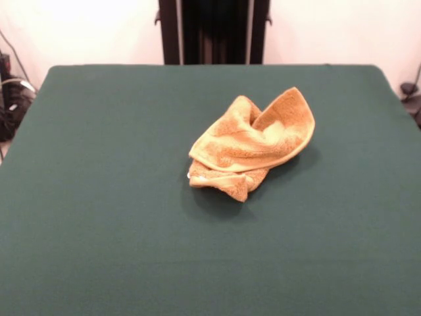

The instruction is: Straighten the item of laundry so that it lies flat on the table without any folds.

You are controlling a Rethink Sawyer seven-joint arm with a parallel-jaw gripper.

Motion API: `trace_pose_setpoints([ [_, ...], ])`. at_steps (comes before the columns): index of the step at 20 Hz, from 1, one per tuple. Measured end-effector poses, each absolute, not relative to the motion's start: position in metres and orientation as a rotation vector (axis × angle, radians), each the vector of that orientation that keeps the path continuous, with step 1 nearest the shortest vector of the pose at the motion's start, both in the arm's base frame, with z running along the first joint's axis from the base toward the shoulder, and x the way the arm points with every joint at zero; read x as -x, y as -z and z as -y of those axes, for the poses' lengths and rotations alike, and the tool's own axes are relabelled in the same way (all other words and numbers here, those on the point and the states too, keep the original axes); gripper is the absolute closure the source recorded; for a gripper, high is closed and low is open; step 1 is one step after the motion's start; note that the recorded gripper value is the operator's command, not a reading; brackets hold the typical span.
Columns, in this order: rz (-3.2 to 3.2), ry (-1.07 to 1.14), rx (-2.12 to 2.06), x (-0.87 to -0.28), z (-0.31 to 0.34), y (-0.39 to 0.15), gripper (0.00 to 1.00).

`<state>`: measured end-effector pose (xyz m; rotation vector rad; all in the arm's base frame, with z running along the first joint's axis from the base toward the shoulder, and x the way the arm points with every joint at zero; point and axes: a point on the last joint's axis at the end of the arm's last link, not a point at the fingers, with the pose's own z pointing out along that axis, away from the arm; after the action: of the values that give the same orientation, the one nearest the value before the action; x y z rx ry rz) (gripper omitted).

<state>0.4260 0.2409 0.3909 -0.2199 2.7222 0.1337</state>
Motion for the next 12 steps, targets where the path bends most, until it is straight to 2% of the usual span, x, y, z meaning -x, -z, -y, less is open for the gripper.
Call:
trace_pose_setpoints([
  [7, -2.740, -0.135, 0.226, -0.433, -0.241, -0.405, 0.00],
  [12, -2.804, -0.121, 0.134, -0.447, -0.207, -0.422, 0.00],
])
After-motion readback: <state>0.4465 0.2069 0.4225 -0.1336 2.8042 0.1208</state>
